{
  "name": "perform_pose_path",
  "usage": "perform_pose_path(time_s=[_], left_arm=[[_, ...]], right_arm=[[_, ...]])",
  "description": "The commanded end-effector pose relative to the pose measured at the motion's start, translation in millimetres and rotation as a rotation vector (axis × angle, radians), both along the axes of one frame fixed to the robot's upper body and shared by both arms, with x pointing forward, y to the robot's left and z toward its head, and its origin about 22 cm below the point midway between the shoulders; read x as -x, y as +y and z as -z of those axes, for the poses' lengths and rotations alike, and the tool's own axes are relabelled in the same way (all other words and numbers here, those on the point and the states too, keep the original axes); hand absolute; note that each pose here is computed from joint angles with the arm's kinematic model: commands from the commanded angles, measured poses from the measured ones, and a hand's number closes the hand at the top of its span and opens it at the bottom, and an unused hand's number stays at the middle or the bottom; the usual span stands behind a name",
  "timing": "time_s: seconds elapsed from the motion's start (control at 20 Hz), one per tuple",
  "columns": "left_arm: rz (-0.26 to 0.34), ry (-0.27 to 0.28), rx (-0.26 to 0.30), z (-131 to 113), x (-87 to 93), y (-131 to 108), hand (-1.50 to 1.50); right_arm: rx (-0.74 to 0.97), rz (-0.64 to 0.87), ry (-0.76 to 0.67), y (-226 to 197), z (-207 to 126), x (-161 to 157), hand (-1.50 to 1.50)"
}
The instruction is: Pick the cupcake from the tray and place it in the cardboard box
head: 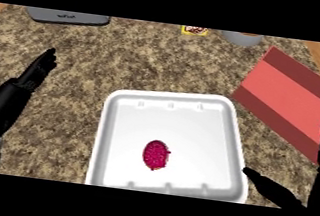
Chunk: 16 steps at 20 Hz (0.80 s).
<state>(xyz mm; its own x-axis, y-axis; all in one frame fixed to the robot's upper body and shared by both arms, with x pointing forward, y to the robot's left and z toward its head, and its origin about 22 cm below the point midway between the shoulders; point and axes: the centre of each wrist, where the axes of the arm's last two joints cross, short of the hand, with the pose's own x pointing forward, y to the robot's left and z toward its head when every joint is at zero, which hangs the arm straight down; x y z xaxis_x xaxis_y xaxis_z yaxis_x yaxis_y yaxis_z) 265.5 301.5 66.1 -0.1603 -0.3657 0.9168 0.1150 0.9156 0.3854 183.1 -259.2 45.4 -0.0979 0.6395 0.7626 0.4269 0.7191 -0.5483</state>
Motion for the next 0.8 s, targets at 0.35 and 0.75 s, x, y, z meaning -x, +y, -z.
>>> perform_pose_path(time_s=[0.35, 0.75], left_arm=[[0.089, -0.051, -0.023, -6.0, -11.0, -18.2, 0.00], [0.157, -0.061, -0.015, -10.9, -19.7, -39.8, 0.00]], right_arm=[[0.385, -0.026, 0.389, 31.4, -21.8, 60.6, -1.50], [0.553, -0.022, 0.652, 83.6, -49.3, 66.9, -1.50]])
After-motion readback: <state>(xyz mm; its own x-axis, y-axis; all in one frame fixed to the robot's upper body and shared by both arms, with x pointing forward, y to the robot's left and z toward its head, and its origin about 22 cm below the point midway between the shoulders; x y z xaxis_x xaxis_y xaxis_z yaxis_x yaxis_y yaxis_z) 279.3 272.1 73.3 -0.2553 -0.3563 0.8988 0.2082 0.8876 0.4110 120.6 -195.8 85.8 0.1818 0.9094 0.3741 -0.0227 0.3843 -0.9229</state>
